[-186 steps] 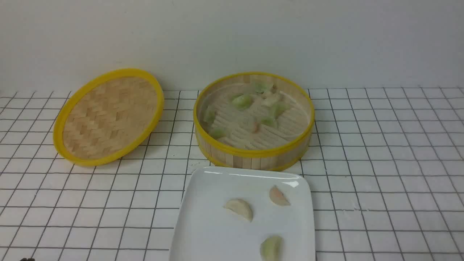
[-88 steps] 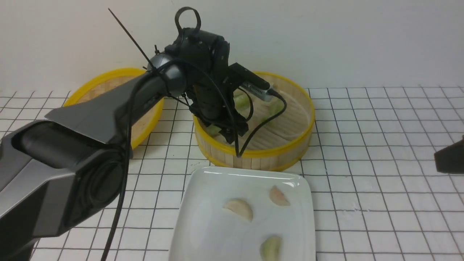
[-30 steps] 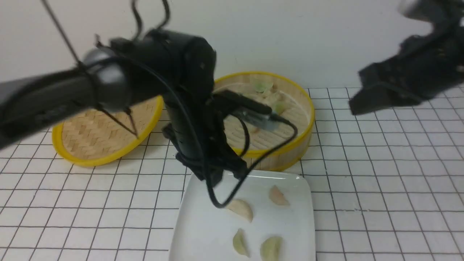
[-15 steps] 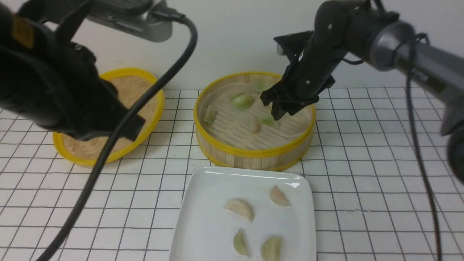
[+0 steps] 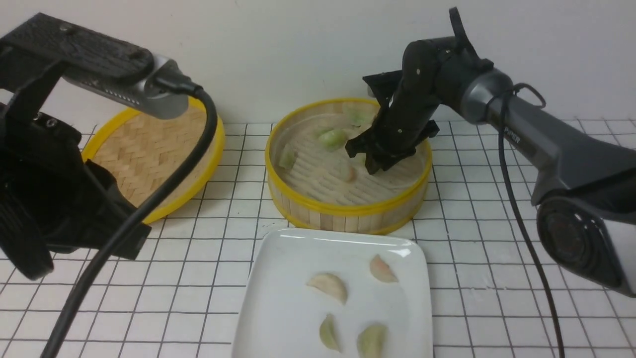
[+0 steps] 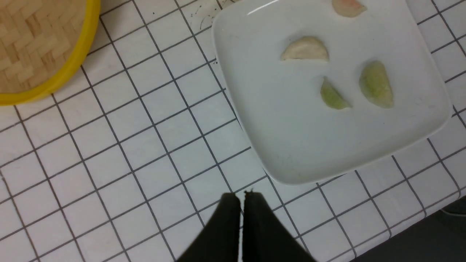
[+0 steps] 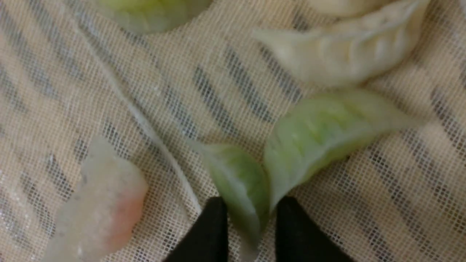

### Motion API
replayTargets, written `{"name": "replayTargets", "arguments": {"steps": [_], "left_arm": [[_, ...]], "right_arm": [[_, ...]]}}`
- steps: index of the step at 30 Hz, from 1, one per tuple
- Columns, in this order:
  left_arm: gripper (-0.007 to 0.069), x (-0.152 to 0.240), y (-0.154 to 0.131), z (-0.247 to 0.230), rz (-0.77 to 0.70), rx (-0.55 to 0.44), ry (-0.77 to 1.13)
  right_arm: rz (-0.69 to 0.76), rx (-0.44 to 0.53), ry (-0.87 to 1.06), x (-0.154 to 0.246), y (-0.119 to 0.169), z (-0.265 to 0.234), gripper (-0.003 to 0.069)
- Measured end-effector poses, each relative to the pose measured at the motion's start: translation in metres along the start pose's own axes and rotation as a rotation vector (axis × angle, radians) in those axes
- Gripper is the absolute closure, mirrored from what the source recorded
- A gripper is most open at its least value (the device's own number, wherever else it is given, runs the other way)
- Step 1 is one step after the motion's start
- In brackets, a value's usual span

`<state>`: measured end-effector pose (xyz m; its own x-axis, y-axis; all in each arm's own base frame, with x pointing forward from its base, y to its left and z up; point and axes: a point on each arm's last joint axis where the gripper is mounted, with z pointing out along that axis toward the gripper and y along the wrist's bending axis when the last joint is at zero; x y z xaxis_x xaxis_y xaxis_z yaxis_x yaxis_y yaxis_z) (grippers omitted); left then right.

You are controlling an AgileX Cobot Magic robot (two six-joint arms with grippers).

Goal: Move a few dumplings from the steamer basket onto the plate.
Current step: Use the right arm to grab a dumpling from inside the steamer, then use the right arm to put the dumpling into the plate

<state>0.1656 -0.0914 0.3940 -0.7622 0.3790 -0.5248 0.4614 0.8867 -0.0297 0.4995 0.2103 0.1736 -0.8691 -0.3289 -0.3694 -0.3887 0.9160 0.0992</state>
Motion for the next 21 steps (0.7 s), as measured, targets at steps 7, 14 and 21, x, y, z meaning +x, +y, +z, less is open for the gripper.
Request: {"name": "replayTargets", "arguments": {"steps": [7, 14, 21], "left_arm": [[0.0631, 0.0, 0.002, 0.0, 0.005, -0.017, 0.0], [0.0631, 0.0, 0.002, 0.0, 0.005, -0.017, 0.0], [0.0631, -0.002, 0.001, 0.0, 0.006, -0.016, -0.025]], "right_arm": [[0.025, -0.062, -0.027, -0.002, 0.009, -0.036, 0.053], [-0.005, -0.151, 0.082, 0.059, 0.046, -0.11, 0.053], [-0.098, -0.175, 0.21, 0.12, 0.089, -0.091, 0.053]]}}
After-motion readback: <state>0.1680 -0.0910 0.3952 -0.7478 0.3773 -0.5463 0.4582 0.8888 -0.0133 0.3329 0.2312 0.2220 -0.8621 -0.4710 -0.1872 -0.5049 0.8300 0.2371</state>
